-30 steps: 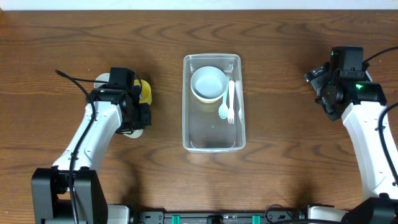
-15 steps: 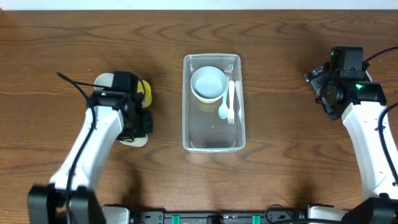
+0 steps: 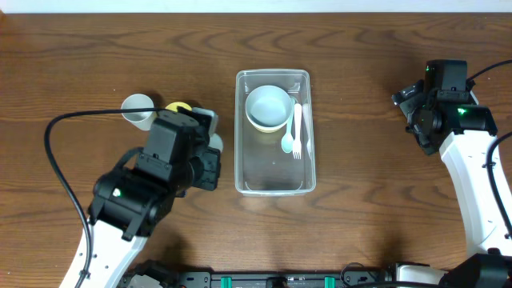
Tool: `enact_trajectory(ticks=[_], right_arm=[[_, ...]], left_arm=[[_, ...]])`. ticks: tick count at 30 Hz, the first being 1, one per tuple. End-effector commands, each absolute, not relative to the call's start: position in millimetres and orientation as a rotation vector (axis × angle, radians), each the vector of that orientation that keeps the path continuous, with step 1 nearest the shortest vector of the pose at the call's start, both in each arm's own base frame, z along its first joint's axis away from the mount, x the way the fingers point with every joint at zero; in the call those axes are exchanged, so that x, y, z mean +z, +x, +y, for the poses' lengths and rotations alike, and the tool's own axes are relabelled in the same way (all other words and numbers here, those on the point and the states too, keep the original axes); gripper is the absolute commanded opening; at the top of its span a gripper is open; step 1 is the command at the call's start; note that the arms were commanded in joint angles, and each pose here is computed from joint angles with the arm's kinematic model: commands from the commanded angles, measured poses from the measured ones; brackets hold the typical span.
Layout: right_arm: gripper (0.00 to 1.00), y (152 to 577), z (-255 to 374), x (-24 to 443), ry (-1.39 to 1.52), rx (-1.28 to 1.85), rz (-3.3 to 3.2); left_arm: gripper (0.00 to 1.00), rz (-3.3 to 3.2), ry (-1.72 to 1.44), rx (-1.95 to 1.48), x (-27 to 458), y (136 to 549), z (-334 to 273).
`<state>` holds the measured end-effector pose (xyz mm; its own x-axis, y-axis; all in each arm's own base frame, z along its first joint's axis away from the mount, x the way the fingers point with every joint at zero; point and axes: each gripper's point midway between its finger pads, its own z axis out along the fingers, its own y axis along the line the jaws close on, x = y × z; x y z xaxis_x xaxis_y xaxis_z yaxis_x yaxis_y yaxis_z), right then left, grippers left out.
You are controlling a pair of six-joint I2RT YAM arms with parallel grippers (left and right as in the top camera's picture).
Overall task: Pack container
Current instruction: 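Carry the cream cup into the container and release it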
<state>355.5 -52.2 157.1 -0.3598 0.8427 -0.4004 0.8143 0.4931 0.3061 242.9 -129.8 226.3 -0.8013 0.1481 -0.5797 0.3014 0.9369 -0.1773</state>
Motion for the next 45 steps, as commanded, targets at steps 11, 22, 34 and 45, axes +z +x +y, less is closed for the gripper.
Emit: enact_trajectory(ticks=[11,22,34,45], right_arm=[[0.99,355,-57,157,1.387,0.057,2.211],[0.99,355,-57,157,1.387,0.057,2.211],[0.99,355,-57,157,1.388,0.057,2.210],[0.99,355,-57,157,1.388,0.057,2.210]], left_arm=[[0.06,2.441,0.540,-0.282,197,279,-208],[0.06,2.600,0.595,-0.151,126,294,-220],[0.06,2.652,0.623,-0.095,91,303,-225],[0.32,2.642,0.620,-0.102,89,307,-228]])
